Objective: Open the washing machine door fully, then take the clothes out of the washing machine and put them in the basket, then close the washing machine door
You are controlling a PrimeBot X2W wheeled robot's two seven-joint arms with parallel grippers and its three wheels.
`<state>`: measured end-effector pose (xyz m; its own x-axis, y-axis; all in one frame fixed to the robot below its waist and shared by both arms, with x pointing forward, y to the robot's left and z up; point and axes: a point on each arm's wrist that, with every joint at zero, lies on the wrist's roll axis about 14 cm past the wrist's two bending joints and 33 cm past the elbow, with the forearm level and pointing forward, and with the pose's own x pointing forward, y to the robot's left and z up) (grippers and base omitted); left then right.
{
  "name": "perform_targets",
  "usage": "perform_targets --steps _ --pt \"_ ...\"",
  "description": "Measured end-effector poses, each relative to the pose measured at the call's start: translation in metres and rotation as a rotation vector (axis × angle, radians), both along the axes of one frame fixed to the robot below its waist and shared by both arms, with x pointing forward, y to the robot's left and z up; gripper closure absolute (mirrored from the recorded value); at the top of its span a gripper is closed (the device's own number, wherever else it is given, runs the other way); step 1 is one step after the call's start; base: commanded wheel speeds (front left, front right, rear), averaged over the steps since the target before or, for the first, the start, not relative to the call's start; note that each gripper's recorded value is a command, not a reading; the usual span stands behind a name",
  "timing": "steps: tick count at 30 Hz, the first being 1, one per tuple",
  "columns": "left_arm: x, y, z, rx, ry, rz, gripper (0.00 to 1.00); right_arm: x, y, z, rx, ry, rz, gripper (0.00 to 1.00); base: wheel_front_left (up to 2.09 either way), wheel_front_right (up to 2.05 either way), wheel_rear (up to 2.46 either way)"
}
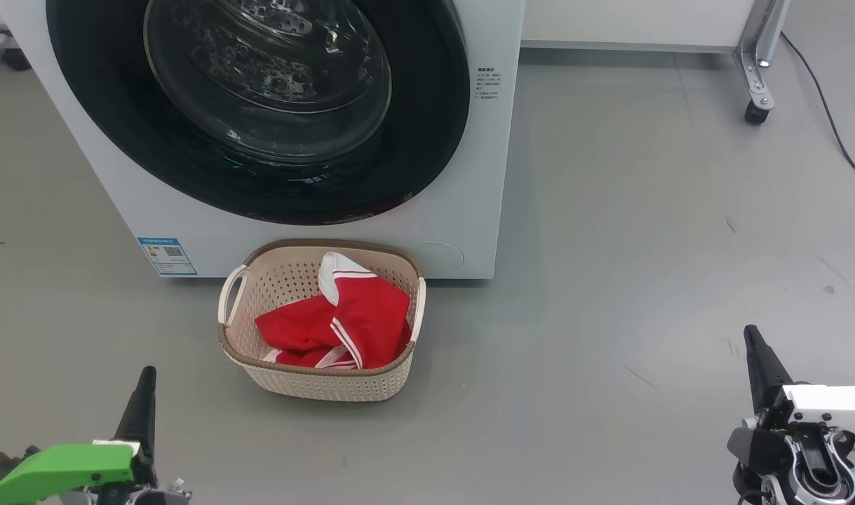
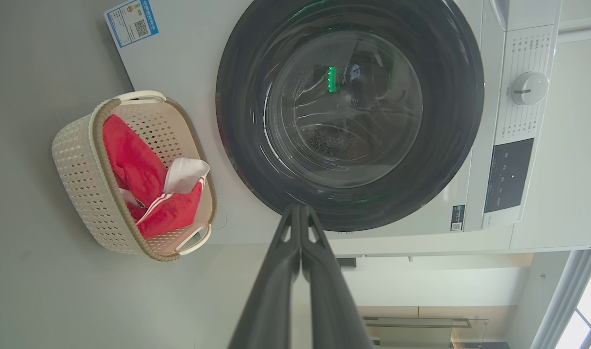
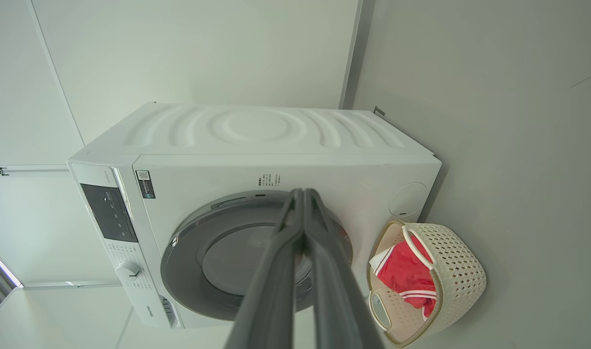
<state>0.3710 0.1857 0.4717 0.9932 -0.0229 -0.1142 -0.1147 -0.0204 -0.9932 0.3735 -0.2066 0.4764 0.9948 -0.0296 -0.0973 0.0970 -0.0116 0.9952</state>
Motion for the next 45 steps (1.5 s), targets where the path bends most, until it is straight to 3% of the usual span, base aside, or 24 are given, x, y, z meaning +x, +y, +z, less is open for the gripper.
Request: perform_targets --steps 45 --pt "0.0028 -0.0001 0.0028 -0.001 -0.008 -0.004 1.00 0.0000 -0.0005 0.0002 0.001 -0.001 -0.002 1.00 0.00 0.00 0.00"
